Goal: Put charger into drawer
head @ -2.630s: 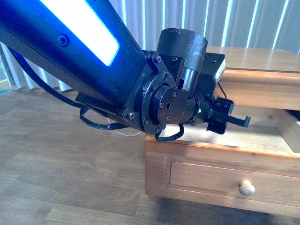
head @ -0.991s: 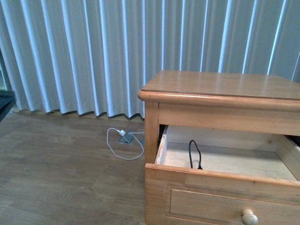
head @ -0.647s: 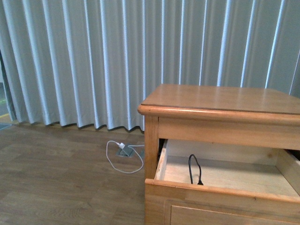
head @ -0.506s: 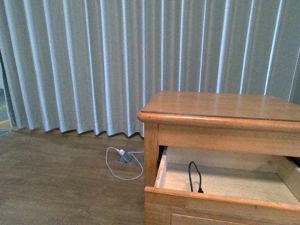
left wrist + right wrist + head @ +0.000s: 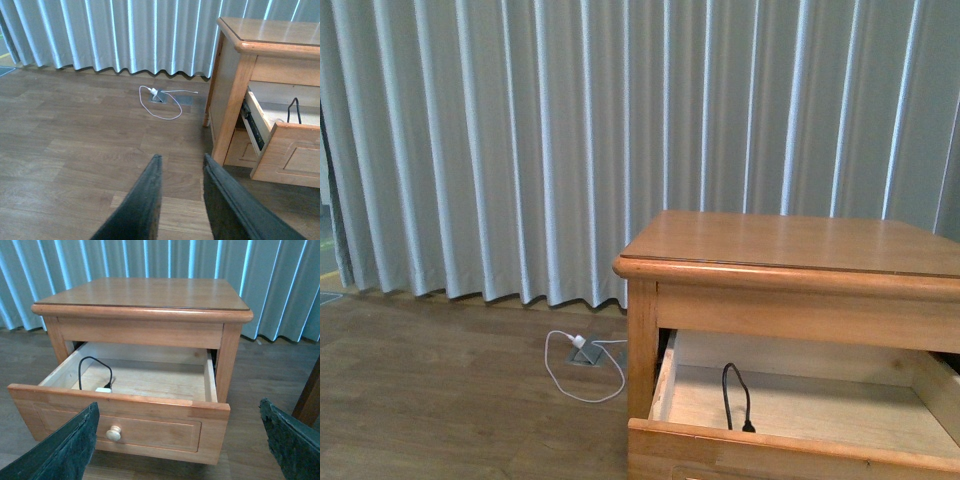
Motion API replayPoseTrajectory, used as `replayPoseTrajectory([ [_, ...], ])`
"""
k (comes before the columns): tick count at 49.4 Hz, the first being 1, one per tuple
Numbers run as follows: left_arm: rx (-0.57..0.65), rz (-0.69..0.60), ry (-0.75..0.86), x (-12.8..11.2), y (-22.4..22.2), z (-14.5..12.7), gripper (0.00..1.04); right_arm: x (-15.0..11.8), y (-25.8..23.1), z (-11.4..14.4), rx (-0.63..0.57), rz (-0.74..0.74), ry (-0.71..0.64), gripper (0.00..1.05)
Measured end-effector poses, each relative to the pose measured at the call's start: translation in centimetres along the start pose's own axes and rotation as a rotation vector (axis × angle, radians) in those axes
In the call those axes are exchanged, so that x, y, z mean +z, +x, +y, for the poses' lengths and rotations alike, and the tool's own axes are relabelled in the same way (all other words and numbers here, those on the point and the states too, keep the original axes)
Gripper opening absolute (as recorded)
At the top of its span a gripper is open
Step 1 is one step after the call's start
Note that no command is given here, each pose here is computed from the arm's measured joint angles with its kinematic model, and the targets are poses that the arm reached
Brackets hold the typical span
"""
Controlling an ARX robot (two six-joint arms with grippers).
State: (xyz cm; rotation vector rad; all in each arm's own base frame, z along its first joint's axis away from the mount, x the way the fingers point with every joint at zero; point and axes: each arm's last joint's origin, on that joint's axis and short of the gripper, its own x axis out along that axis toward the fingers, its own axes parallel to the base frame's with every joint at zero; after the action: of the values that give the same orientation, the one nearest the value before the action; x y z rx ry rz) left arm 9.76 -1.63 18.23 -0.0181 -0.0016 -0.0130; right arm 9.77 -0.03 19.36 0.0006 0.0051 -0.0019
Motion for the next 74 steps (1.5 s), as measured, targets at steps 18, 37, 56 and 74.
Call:
replayPoseTrajectory([
  [18,0.009,-0.011,0.013,-1.1,-0.1,1.6,0.04,0.0,0.0,0.0,0.000,0.000,0.000,0.96],
  [37,0.010,-0.015,0.013,-1.1,-0.1,1.6,0.12,0.0,0.0,0.0,0.000,0.000,0.000,0.96],
  [56,0.010,-0.016,0.013,-1.1,-0.1,1.6,0.88,-0.2,2.1,0.9,0.229,0.474,-0.034,0.96],
  [74,0.010,-0.016,0.014,-1.1,-0.1,1.6,0.99,-1.6,9.0,3.9,0.198,0.647,0.026,0.96],
])
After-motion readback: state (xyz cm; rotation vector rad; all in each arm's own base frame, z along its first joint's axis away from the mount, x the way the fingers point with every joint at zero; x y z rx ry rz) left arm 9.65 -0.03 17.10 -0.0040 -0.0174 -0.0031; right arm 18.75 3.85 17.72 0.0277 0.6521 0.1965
